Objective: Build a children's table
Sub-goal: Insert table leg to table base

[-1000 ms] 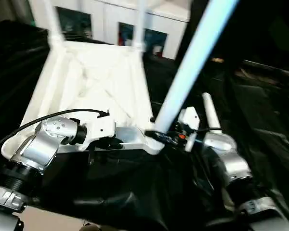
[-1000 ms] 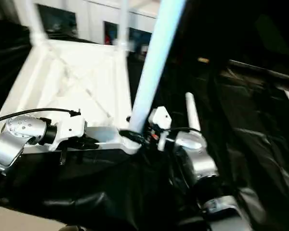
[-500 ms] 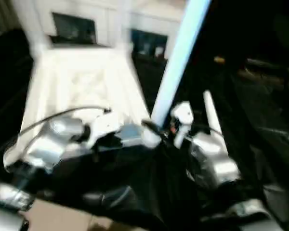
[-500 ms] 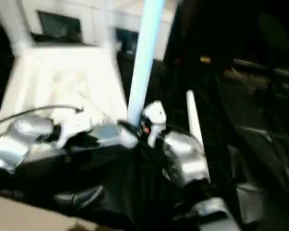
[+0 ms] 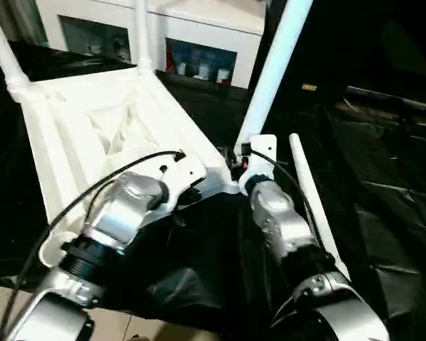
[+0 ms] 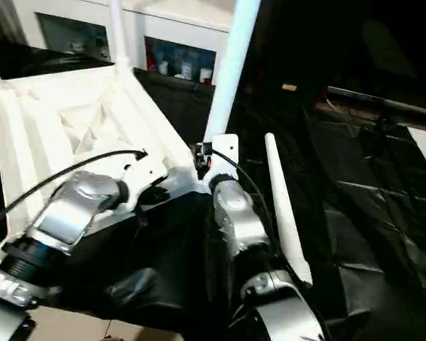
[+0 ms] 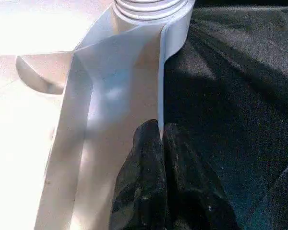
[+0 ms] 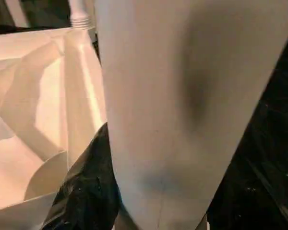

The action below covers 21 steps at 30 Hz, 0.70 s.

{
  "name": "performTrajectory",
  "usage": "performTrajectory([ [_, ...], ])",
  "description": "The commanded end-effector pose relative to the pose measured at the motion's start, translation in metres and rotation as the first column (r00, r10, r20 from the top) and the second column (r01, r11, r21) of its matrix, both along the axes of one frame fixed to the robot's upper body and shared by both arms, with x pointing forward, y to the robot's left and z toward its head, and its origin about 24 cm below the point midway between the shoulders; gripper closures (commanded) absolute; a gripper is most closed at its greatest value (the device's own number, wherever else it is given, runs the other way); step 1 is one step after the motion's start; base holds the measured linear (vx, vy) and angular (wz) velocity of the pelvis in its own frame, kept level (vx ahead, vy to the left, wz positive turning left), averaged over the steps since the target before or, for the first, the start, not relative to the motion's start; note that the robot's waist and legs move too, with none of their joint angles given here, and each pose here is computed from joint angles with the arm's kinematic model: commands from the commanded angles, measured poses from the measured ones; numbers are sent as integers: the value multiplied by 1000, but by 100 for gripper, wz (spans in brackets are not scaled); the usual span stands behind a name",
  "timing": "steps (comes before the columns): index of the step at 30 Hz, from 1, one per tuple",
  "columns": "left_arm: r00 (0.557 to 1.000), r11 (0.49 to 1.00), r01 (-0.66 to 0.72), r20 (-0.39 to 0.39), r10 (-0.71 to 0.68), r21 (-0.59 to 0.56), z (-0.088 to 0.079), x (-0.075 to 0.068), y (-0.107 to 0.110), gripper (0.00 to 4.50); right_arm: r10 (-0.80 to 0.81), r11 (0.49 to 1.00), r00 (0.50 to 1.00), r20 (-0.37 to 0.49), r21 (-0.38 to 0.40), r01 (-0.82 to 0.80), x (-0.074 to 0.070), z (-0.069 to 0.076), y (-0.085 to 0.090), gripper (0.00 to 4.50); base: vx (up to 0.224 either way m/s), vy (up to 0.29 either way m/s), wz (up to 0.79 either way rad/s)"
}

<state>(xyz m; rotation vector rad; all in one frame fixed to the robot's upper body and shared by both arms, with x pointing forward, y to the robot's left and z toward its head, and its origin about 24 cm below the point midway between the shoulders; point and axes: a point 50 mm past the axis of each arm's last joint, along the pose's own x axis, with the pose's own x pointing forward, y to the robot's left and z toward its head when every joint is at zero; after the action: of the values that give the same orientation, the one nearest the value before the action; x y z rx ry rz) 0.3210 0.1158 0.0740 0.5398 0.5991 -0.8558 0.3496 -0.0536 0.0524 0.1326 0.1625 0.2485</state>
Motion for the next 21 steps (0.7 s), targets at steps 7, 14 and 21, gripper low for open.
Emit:
performTrajectory([
  [7, 995, 998, -45, -92, 49, 47, -23, -8, 1, 450, -37, 999, 957, -286, -4, 37, -22, -56, 1, 264, 0, 0, 0],
  [14, 996, 998, -52, -76, 55, 46, -20, -6, 1, 450, -12, 999, 973, -230, 39, 21, -17, -46, 4, 264, 0, 0, 0],
  [21, 997, 998, -47, -57, 49, 36, -18, -4, 1, 450, 33, 997, 987, -155, 79, -21, -12, -34, 5, 192, 0, 0, 0],
])
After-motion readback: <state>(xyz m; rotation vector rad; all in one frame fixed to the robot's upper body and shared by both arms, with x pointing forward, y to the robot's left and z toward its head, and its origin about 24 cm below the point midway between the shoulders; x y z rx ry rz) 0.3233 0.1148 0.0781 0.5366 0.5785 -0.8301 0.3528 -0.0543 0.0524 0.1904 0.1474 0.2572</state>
